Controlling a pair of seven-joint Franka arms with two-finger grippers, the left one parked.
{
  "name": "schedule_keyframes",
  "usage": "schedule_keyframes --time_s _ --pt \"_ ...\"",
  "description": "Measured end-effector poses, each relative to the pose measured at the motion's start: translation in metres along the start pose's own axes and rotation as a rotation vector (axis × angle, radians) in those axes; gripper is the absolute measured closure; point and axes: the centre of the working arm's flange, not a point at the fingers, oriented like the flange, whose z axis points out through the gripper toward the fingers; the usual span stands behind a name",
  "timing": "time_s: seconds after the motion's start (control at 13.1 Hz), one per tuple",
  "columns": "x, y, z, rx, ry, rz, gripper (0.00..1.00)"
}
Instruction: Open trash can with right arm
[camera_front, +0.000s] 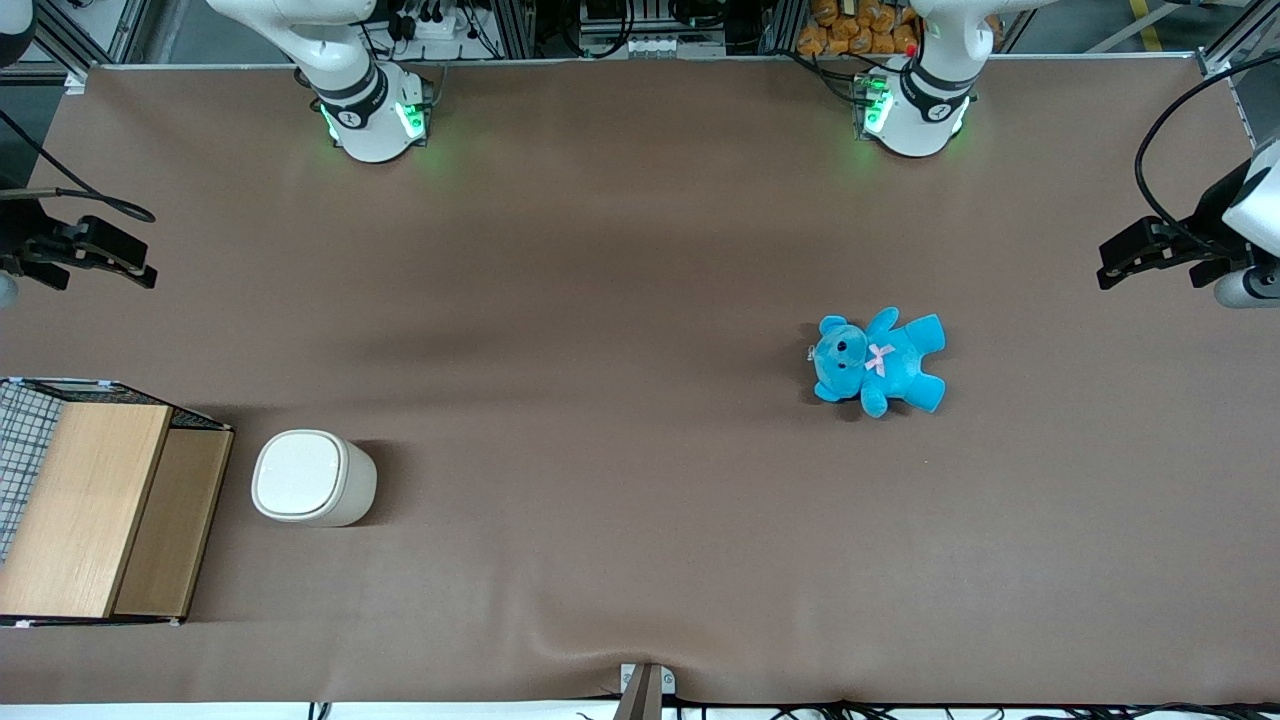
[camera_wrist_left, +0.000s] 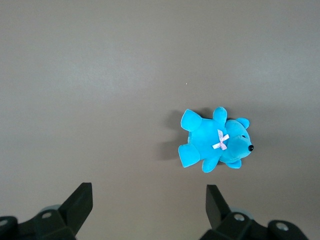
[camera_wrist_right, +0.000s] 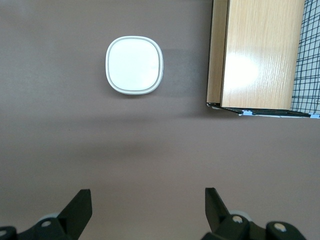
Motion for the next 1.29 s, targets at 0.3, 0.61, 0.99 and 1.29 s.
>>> schedule_keyframes --time_s 0.3,0.61,0.99,1.29 --pt "0.0 0.0 0.0 0.0 -0.001 0.0 0.0" --pt "0.004 0.0 0.01 0.001 -0.021 0.0 0.0" --pt "0.037 0.001 0.051 0.0 -0.012 -0.003 0.04" --pt "0.068 -0.007 0.089 -0.005 -0.037 -0.021 0.41"
